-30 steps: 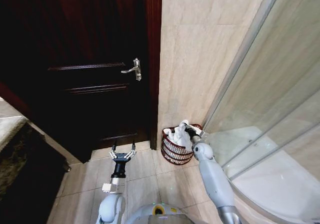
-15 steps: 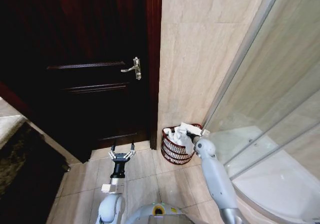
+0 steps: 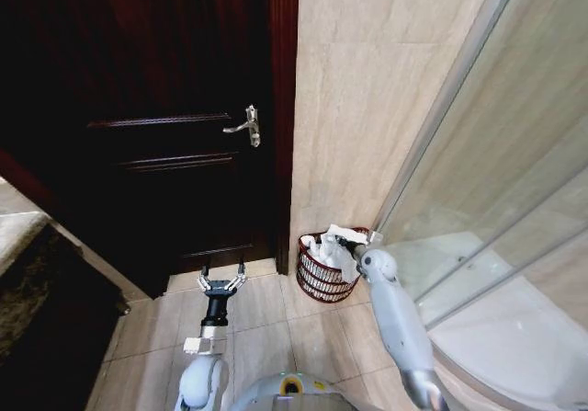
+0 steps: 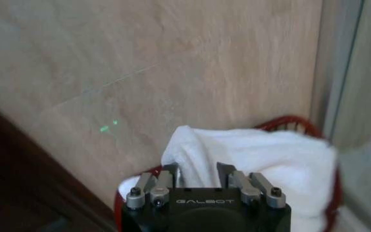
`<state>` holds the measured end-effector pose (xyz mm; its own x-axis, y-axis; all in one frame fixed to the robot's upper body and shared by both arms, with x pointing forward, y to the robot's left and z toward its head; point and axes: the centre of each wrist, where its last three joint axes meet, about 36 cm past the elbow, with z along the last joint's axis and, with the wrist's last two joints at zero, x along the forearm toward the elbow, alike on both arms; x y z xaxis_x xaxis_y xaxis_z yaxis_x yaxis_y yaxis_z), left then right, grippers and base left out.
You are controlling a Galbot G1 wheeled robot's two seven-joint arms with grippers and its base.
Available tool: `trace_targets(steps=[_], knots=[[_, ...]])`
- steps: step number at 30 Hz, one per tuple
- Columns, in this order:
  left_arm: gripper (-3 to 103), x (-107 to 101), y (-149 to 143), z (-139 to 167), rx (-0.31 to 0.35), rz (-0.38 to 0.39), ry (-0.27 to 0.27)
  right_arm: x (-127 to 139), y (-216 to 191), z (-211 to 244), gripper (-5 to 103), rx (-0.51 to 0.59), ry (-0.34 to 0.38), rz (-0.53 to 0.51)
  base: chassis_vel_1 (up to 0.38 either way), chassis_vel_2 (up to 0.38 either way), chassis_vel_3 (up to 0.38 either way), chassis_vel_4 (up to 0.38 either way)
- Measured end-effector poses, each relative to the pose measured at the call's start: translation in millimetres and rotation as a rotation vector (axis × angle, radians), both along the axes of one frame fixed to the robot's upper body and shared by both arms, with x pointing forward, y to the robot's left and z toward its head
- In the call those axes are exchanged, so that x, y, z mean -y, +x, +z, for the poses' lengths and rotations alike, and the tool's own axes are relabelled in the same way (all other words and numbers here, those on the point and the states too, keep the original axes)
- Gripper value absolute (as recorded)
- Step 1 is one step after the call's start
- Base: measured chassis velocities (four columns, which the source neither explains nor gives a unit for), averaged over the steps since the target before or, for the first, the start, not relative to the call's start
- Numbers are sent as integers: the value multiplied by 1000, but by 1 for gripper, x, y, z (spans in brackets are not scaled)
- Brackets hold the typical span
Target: Discard the used towel into the hamper.
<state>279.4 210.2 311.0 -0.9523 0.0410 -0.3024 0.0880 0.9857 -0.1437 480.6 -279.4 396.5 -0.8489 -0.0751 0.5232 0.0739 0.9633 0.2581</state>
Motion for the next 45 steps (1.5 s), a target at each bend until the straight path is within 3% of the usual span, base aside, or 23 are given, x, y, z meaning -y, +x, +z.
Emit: trace_targets(steps=[5, 8, 10, 12, 13, 16, 25, 45], knots=[[100, 1, -1, 0, -1, -3, -3, 16, -15, 8, 54, -10, -25, 52, 0, 0, 0, 0], [100, 1, -2, 2, 5, -2, -4, 27, -20, 11, 71, -28, -17, 59, 0, 0, 0, 0], [100, 0, -3, 2, 7, -1, -4, 28, -25, 14, 71, -25, -21, 55, 0, 0, 0, 0], [100, -2, -2, 2, 7, 0, -4, 29, -39, 19, 87, -20, -22, 63, 0, 0, 0, 0], [100, -2, -2, 2, 7, 0, -4, 29, -39, 19, 87, -20, -22, 63, 0, 0, 0, 0], [100, 1, 1, -1, 4, -2, -9, 20, -65, 18, 100, -45, -1, 55, 0, 0, 0, 0], [100, 6, 4, -4, 0, -13, -10, 17, -60, -15, 100, -145, 33, 6, 0, 0, 0, 0], [100, 0, 8, -3, -5, 9, 4, 40, 48, -58, 100, -223, 126, -3, 0, 0, 0, 0]])
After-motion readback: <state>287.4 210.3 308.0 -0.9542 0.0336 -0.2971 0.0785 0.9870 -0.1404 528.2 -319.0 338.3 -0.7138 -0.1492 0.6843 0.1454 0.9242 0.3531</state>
